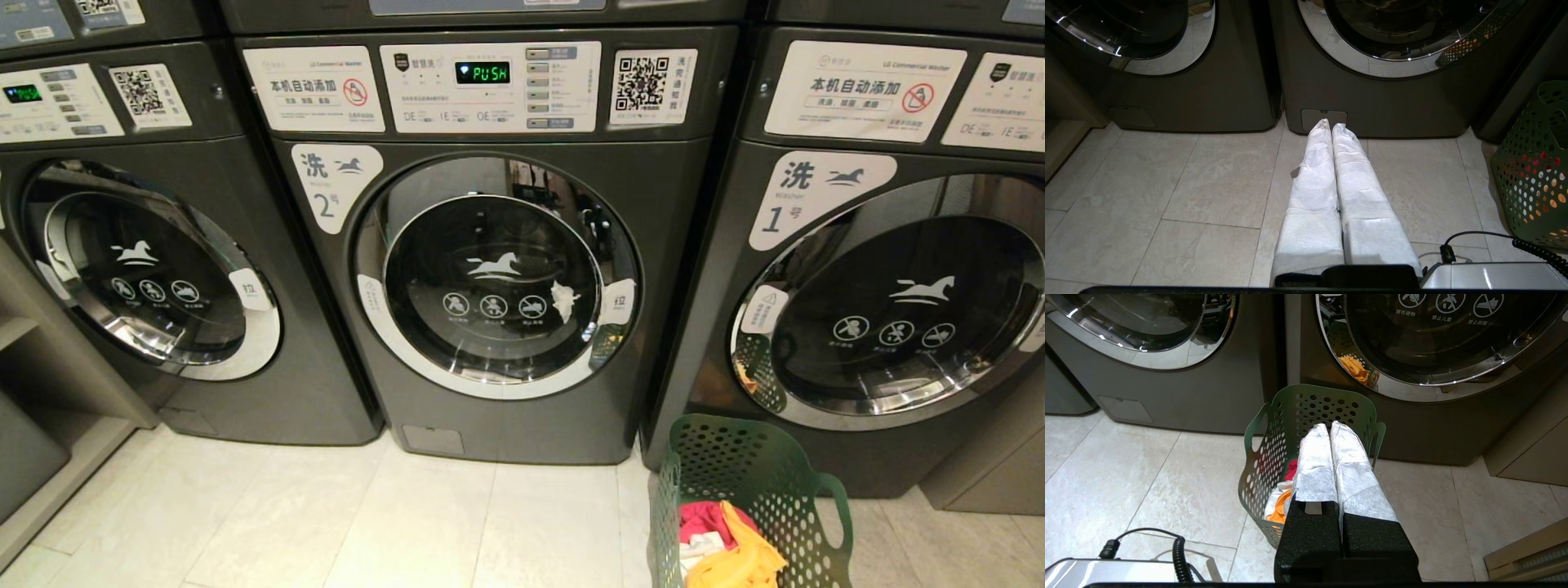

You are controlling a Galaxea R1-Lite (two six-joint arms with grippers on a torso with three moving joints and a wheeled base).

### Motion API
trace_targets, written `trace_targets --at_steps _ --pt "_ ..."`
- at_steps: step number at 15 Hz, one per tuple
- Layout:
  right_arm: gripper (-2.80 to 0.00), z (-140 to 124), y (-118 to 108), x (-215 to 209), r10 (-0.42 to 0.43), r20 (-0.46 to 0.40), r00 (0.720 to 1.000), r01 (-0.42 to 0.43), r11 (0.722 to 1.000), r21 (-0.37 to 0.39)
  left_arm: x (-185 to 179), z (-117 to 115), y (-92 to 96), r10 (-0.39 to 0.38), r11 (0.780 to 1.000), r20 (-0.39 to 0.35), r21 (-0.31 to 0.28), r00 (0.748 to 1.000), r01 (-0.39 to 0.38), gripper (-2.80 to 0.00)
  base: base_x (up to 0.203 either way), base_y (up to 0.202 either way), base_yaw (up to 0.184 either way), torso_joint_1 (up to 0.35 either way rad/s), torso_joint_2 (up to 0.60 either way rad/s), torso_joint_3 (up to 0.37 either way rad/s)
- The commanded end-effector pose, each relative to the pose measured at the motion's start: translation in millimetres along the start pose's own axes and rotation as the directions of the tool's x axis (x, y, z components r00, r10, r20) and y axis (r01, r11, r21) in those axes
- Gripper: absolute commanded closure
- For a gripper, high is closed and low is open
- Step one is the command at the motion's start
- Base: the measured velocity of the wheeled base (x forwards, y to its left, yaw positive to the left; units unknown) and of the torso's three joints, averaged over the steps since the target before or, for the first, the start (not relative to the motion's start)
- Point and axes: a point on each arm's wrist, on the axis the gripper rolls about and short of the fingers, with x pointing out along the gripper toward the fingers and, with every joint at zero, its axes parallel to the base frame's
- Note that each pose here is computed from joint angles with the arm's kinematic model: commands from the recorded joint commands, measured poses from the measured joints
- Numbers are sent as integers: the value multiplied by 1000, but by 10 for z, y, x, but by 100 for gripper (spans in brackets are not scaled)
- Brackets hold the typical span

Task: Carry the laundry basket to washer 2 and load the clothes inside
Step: Open the lid of the washing machine

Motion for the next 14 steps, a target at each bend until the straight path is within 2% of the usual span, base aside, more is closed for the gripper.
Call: trace_targets --at_steps 1,11,14 --pt "0 0 0 1 0 -2 1000 0 1000 0 1 -1 0 0 1000 -3 -1 1000 0 0 0 0 0 0 0 0" --pt "0 0 0 1 0 -2 1000 0 1000 -2 3 -2 -1 -3 1000 -2 7 1000 3 0 0 0 0 0 0 0" --pt "0 0 0 1 1 -2 1000 -1 1000 -1 3 -2 -1 -2 1000 -2 7 1000 2 0 1 -138 -6 1 0 4"
